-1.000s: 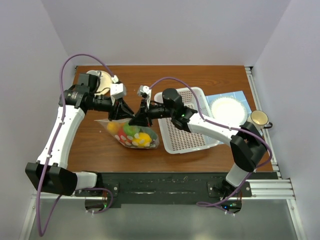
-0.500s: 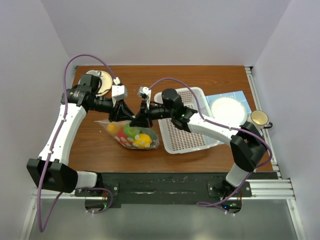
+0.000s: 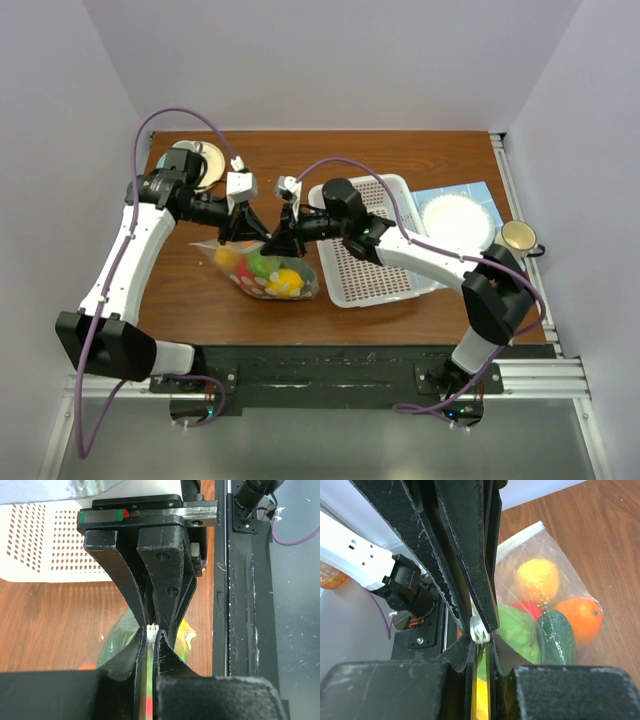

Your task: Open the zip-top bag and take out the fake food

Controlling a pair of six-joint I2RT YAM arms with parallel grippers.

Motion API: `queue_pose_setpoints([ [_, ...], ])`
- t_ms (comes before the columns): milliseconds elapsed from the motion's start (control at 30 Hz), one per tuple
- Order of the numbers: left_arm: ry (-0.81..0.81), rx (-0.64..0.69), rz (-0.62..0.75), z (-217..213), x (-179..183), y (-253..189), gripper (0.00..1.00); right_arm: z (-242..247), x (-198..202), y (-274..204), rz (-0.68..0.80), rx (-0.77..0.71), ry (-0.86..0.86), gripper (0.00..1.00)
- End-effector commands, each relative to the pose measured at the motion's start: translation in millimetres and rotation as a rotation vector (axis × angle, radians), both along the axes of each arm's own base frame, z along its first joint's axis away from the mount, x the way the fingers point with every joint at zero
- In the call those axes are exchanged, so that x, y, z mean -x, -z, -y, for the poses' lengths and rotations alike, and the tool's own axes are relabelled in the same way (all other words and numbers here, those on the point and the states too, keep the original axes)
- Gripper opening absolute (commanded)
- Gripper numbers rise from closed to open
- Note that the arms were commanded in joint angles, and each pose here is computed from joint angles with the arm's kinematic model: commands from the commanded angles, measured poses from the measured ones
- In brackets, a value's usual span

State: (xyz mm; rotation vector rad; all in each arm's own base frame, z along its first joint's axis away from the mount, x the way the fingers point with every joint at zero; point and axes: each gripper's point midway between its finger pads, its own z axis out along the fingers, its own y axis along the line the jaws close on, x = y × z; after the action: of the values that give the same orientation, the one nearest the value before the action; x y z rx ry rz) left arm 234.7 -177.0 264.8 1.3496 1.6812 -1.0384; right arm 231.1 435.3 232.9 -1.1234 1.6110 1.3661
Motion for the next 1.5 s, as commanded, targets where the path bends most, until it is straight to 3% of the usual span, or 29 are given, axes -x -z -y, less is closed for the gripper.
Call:
queue_pose_setpoints([
  [0, 0.0, -0.082, 0.042, -8, 2, 3, 0.0, 16, -19, -56, 0.119, -0.105, 0.074, 0.0],
  [333, -0.034, -0.151, 0.031, -26, -3, 23, 0.0, 61, -53, -83, 0.137, -0.172, 0.192, 0.0],
  [500, -0.056, -0.157, 0.044, -31, -7, 24, 0.0, 67, -52, -81, 0.116, -0.186, 0.185, 0.0],
  [567, -0.061, -0.14, 0.052, -29, -10, 20, 0.0, 63, -40, -79, 0.085, -0.199, 0.115, 0.08],
  [700, -0.072, -0.137, 0.069, -29, -14, 13, 0.0, 51, -17, -57, 0.101, -0.156, 0.052, 0.37],
  [900, -0.084, -0.123, 0.085, -27, -19, 8, 0.0, 42, -1, -51, 0.097, -0.173, 0.021, 0.46],
  [1100, -0.1, -0.056, 0.123, -19, -25, -28, 0.0, 27, 2, -55, 0.087, -0.214, 0.009, 0.53],
  [1300, -0.08, 0.015, 0.163, -7, -21, -72, 0.0, 16, -5, -71, 0.105, -0.252, 0.015, 0.55],
  [1467, -0.073, 0.016, 0.147, -4, -18, -68, 0.0, 11, -11, -85, 0.127, -0.287, 0.031, 0.55],
])
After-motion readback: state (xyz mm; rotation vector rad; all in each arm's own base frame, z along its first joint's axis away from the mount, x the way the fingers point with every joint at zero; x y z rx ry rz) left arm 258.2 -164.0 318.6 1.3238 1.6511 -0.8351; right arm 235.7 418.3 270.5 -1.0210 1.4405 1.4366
